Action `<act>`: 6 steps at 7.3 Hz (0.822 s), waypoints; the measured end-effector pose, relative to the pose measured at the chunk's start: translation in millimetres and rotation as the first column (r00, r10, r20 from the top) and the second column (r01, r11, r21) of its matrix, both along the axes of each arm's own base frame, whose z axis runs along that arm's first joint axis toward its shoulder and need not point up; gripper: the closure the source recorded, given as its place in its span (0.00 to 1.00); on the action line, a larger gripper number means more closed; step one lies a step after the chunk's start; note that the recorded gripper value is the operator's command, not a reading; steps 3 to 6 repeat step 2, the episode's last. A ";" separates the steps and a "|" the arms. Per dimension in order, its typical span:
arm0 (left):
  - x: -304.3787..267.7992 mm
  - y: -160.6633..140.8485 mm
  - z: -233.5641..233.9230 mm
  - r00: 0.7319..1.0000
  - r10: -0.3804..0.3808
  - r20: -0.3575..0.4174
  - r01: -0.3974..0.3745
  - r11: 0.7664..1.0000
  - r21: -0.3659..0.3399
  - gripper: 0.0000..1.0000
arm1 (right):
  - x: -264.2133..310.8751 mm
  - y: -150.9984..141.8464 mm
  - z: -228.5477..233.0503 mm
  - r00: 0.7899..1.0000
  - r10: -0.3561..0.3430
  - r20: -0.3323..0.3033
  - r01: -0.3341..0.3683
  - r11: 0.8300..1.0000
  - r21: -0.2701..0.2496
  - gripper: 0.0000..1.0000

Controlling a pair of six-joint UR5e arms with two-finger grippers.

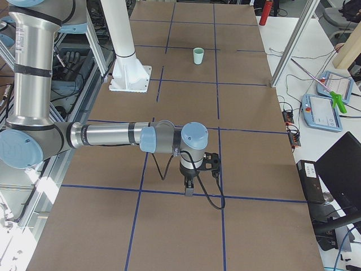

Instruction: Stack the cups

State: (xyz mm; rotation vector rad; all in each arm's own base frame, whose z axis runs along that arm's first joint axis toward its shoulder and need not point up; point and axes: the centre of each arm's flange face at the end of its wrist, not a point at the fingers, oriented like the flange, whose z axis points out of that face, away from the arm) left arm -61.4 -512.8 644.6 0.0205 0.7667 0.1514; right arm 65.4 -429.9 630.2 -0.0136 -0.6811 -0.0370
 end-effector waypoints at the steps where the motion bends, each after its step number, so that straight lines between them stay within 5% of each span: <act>1: -0.6 0.0 -0.1 1.000 -0.001 0.001 0.001 1.000 0.000 0.00 | -0.2 0.0 0.0 1.000 0.000 0.000 0.000 1.000 0.000 0.00; 6: -0.9 -0.5 -0.5 1.000 -0.002 0.001 0.002 1.000 0.001 0.00 | -0.1 0.0 0.0 1.000 0.000 0.000 0.000 1.000 0.000 0.00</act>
